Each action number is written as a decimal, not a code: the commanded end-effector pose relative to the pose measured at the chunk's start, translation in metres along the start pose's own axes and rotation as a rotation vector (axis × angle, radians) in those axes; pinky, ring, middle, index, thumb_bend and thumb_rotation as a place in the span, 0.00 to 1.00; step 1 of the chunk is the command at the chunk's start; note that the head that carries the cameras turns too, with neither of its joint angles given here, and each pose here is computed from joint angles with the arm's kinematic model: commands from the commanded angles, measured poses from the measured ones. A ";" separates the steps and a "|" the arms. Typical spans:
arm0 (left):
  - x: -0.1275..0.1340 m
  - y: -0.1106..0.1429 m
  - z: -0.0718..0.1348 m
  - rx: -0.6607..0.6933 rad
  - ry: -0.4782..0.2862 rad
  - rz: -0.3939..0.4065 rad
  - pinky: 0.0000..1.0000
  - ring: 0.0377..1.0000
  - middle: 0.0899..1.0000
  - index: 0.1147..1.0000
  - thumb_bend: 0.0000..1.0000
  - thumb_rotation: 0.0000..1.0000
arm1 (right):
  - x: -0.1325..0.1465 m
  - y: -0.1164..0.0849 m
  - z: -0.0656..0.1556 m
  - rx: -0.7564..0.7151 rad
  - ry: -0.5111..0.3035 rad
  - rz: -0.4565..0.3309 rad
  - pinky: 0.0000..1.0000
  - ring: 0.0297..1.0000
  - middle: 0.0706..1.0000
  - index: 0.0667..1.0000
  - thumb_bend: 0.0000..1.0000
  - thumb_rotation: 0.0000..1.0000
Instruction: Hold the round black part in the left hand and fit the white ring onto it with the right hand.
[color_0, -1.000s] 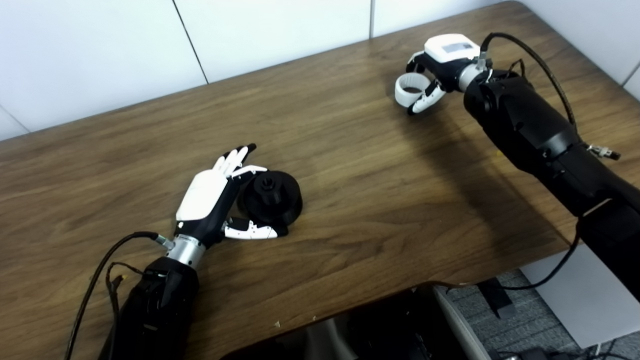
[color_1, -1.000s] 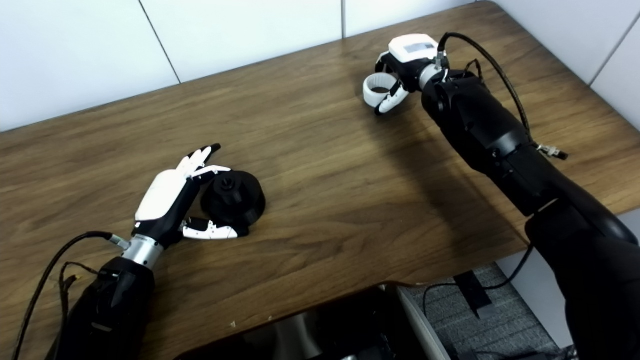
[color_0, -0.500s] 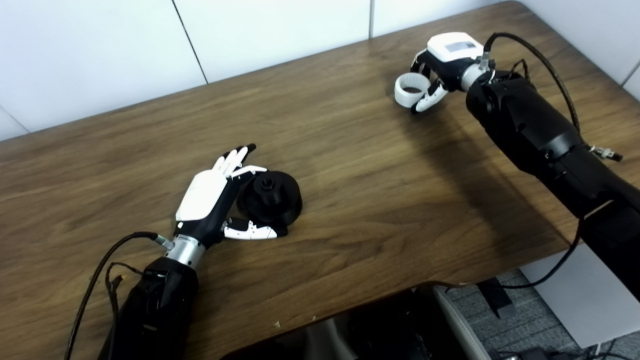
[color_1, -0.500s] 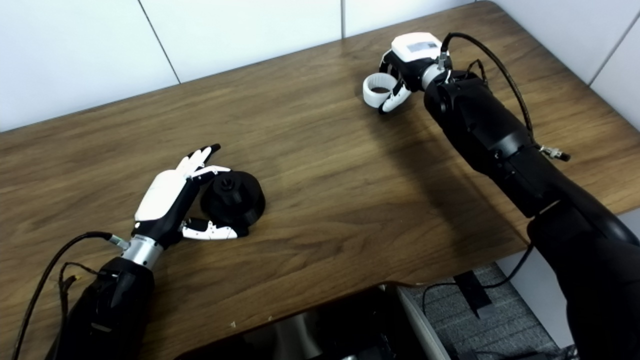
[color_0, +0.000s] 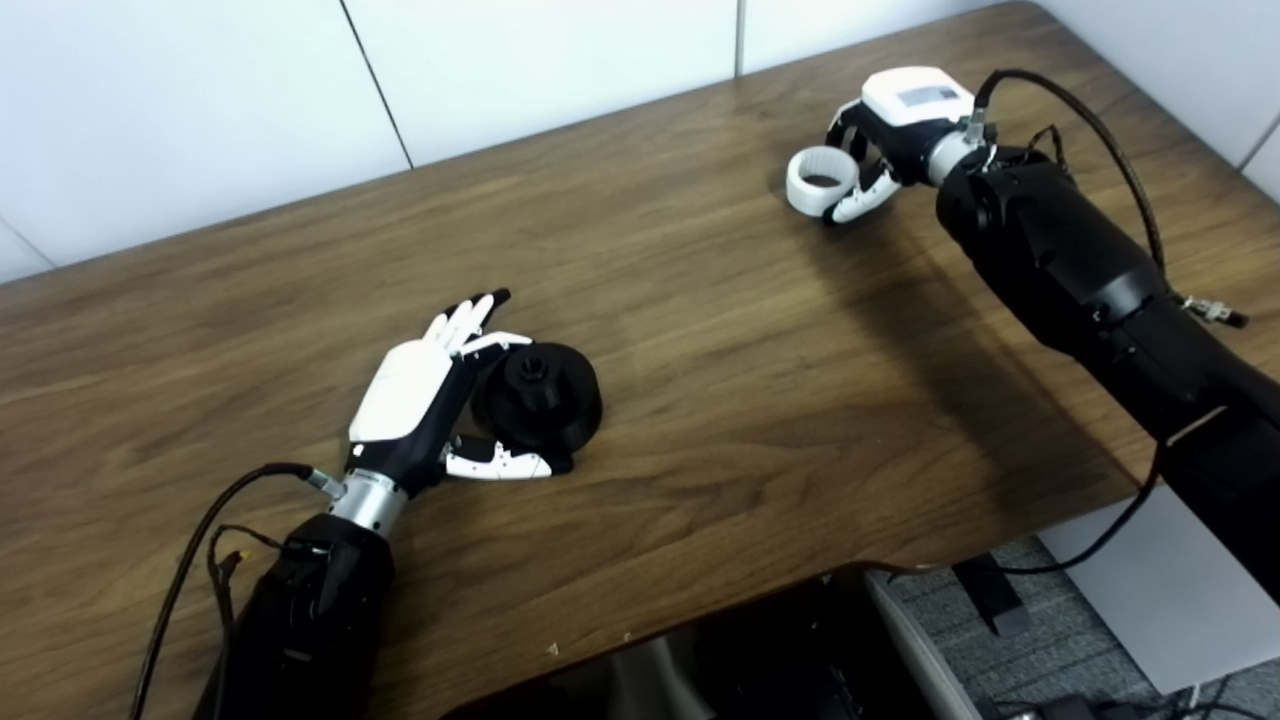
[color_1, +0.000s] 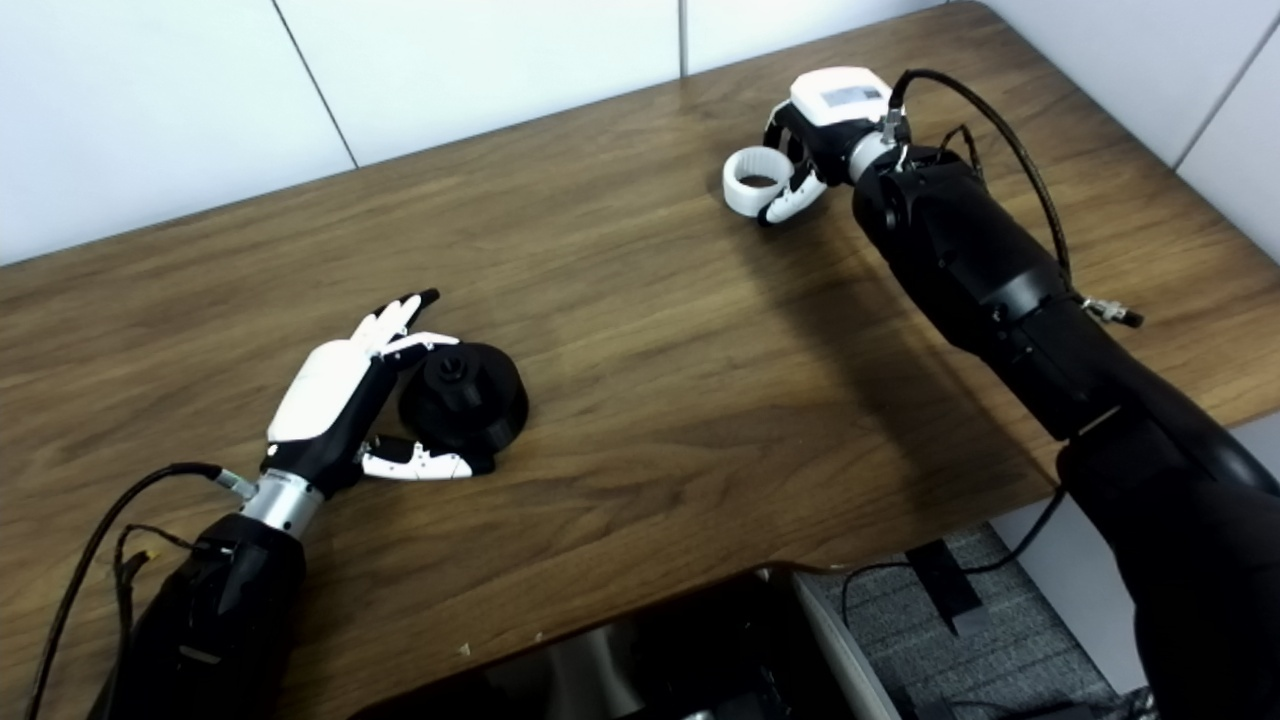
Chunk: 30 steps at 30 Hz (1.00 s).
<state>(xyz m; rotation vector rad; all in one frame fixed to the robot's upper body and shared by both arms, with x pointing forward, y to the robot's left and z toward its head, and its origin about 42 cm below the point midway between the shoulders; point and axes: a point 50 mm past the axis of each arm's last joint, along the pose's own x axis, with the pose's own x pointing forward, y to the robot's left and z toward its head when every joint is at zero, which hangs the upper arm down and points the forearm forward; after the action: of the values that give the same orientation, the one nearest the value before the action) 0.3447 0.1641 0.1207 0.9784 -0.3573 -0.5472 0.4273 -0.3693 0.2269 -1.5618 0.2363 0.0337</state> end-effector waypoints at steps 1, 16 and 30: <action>-0.007 -0.003 -0.008 0.042 0.028 -0.055 1.00 1.00 1.00 0.64 1.00 0.42 | 0.005 -0.016 0.002 -0.010 0.007 -0.030 0.94 0.79 0.66 0.73 0.86 0.36; -0.008 -0.004 -0.008 0.044 0.027 -0.052 1.00 1.00 1.00 0.63 1.00 0.43 | 0.007 -0.015 0.009 -0.017 -0.002 -0.004 0.92 0.78 0.66 0.76 0.90 0.39; -0.006 -0.006 -0.007 0.040 0.029 -0.053 1.00 1.00 1.00 0.63 1.00 0.42 | 0.008 -0.013 0.020 -0.019 -0.023 0.013 0.92 0.79 0.67 0.79 0.92 0.44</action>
<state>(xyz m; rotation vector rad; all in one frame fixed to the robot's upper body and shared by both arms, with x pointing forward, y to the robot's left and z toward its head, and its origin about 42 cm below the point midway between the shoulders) 0.3438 0.1656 0.1191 0.9791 -0.3459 -0.5445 0.4325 -0.3608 0.2275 -1.5734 0.2696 0.0565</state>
